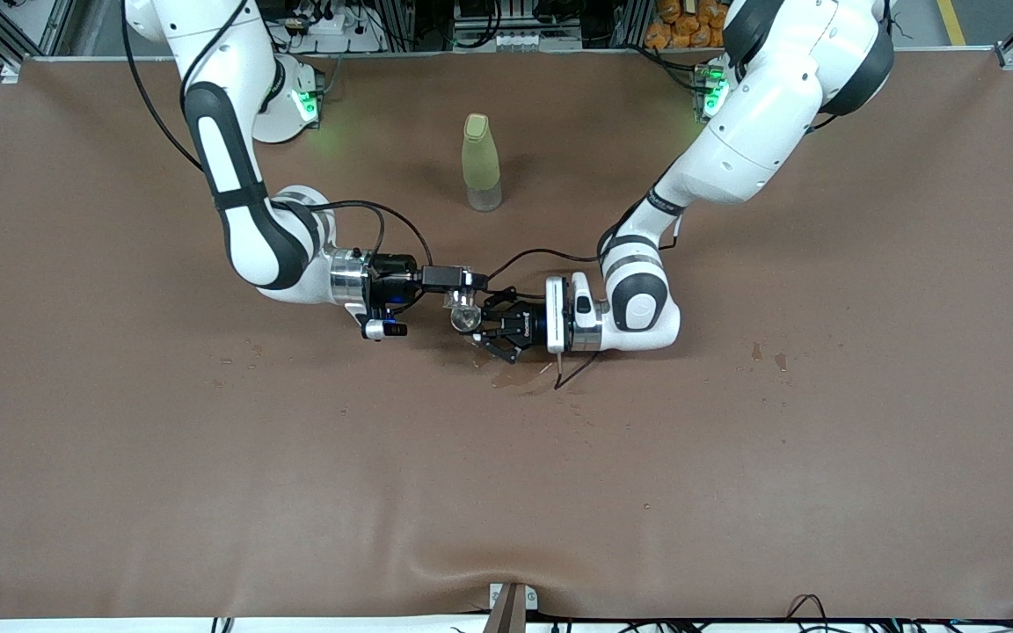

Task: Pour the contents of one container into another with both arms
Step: 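Turn the beaker upright with the right gripper while the left gripper draws the jigger back, then lower the beaker and the jigger onto the table with both grippers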

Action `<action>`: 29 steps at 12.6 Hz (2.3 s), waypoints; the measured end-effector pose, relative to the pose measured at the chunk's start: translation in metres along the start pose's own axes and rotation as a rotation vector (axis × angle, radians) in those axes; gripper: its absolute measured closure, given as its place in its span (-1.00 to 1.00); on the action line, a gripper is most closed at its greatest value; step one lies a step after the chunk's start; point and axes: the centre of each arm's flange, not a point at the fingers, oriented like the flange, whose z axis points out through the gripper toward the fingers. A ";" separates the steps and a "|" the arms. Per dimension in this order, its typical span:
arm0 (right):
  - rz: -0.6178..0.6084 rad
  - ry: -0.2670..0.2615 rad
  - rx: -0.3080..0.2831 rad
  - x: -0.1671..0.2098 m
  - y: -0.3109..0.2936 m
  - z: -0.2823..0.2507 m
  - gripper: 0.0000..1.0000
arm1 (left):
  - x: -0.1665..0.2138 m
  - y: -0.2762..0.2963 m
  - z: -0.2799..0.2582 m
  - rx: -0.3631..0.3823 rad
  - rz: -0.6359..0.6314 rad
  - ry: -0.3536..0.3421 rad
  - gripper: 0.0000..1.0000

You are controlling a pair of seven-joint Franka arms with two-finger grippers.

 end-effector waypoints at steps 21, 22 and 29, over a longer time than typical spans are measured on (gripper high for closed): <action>-1.491 -0.411 -0.187 0.059 -0.147 -0.258 0.70 | 0.011 -0.081 -0.453 -0.084 -0.029 -0.153 0.58; -1.545 -0.417 -0.194 0.060 -0.146 -0.277 0.70 | 0.010 -0.077 -0.482 -0.074 -0.029 -0.168 0.58; -1.822 -0.435 -0.162 0.059 -0.100 -0.390 0.70 | -0.015 -0.056 -0.539 -0.050 -0.067 -0.178 0.58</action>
